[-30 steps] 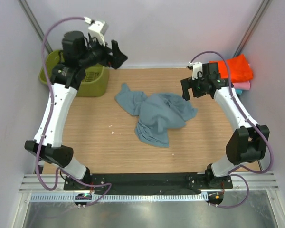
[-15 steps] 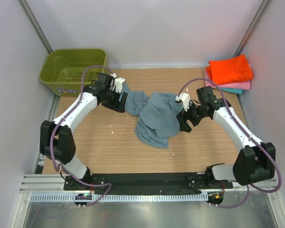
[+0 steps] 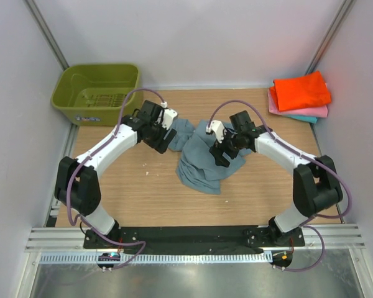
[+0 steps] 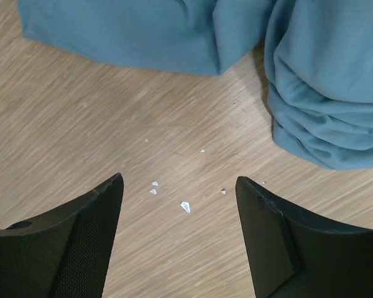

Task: Fold and stack the t-shirts
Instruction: Flatten the tshirt out

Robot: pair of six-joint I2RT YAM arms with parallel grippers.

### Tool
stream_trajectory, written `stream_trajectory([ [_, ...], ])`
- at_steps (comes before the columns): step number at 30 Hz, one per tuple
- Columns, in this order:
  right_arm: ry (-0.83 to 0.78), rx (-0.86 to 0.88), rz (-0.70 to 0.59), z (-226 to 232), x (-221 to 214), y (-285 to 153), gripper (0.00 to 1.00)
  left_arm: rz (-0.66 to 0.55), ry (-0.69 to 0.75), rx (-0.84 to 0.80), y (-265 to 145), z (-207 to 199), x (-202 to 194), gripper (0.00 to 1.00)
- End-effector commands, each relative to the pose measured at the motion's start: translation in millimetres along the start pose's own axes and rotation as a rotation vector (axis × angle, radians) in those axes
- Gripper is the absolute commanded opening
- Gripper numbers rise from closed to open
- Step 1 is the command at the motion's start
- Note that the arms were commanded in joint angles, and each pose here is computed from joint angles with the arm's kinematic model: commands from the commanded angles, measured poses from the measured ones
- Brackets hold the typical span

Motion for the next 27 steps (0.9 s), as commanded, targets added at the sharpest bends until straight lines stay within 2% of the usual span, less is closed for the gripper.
stream_trajectory([
  [1, -0.081, -0.042, -0.077, -6, 39, 5, 0.88, -0.064, -0.070, 0.060, -7, 10, 4, 0.74],
  [6, -0.020, -0.063, -0.085, -21, 67, 25, 0.89, -0.069, -0.102, 0.135, -10, 19, -2, 0.76],
  [8, 0.038, -0.111, -0.116, -29, 85, 24, 0.90, -0.065, -0.090, 0.171, -11, 21, -5, 0.77],
  [10, 0.090, -0.173, -0.092, -38, 91, 28, 0.90, -0.063, -0.063, 0.192, -13, 25, -5, 0.77],
  [12, 0.129, -0.246, -0.167, -56, 108, 16, 0.91, -0.063, -0.051, 0.207, -19, 26, -3, 0.77],
  [16, 0.308, -0.259, -0.325, -89, 131, -7, 0.93, -0.076, -0.040, 0.183, -32, 24, 0, 0.77],
  [18, 0.307, -0.259, -0.370, -100, 144, -12, 0.93, -0.083, -0.066, 0.167, -35, 28, 0, 0.77],
  [22, 0.309, -0.231, -0.344, -121, 156, 13, 0.92, -0.077, -0.205, 0.164, -30, 46, -2, 0.77],
  [27, 0.352, -0.221, -0.261, -151, 155, 62, 0.90, -0.086, -0.208, 0.171, -34, 48, 0, 0.77],
])
Point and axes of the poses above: each gripper's point midway between its finger pads, its own y axis out along the fingers, its own z axis along the line the jaws close on, x = y × z, the point moved 10 cm from there along -y, back along the fingers, and after that the axes turned 6 degrees about y, right-handed, at the moved point
